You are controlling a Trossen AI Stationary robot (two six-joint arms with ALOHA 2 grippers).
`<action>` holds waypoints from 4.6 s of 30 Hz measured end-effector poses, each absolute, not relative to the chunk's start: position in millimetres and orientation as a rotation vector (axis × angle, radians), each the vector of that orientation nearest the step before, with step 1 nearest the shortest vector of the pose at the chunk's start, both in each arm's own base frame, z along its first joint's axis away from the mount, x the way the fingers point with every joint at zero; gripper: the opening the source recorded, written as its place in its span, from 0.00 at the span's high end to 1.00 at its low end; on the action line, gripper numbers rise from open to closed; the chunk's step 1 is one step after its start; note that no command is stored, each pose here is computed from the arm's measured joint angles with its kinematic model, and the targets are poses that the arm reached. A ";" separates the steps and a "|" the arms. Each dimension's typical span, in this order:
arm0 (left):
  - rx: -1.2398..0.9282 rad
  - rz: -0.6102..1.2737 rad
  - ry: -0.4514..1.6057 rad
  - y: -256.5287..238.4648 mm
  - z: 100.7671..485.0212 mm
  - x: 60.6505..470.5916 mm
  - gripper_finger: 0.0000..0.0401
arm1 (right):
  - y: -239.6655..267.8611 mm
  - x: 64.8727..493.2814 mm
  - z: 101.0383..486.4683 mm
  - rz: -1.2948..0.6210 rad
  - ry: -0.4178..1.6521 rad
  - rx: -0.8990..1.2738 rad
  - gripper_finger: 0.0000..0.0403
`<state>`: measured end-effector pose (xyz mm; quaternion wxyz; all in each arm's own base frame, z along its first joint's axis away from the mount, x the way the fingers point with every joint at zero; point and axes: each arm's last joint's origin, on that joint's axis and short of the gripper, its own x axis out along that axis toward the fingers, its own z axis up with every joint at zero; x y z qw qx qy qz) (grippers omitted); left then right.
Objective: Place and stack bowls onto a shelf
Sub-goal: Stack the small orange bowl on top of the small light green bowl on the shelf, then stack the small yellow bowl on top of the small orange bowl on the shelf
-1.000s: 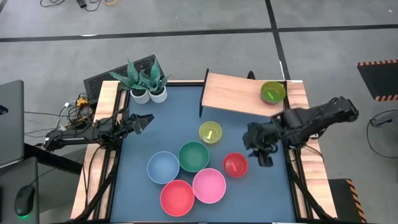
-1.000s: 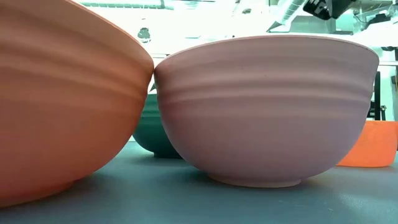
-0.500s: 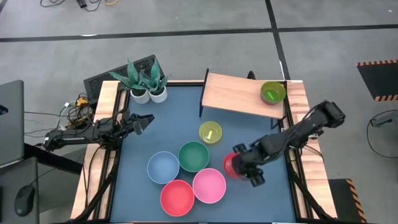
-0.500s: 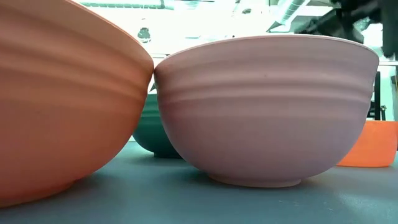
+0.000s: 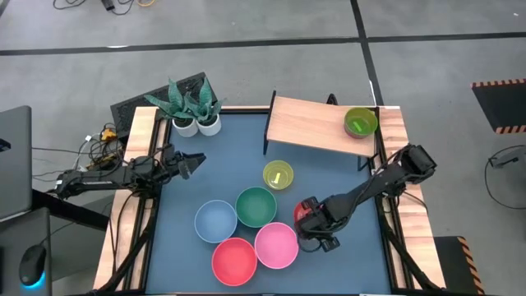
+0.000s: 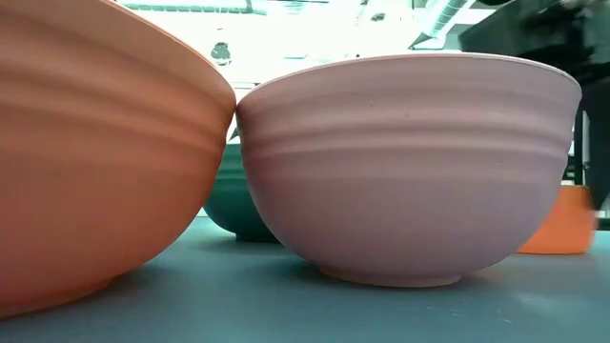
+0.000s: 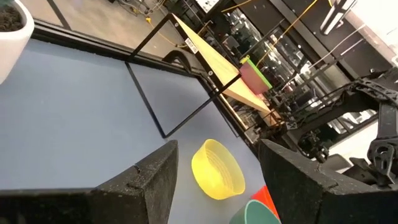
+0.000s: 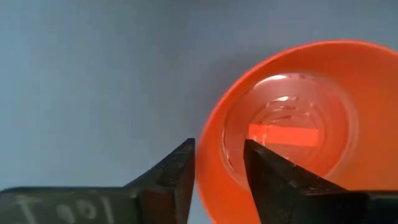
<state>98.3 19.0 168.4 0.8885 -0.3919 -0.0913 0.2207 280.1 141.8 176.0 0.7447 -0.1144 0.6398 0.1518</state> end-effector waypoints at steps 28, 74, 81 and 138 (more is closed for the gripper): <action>-0.810 0.470 -0.169 19.3 166.6 99.8 0.48 | 90.6 222.8 314.1 0.332 0.965 0.283 0.95; -0.825 0.494 -0.185 19.9 166.6 99.4 0.48 | -107.6 151.7 389.9 -0.884 1.194 0.454 0.95; -0.824 0.494 -0.185 19.9 166.6 99.4 0.48 | -118.0 144.5 384.6 -0.899 1.218 0.495 0.95; -0.806 0.494 -0.180 19.9 166.6 99.4 0.48 | -33.9 277.4 382.0 0.179 1.005 -0.041 0.80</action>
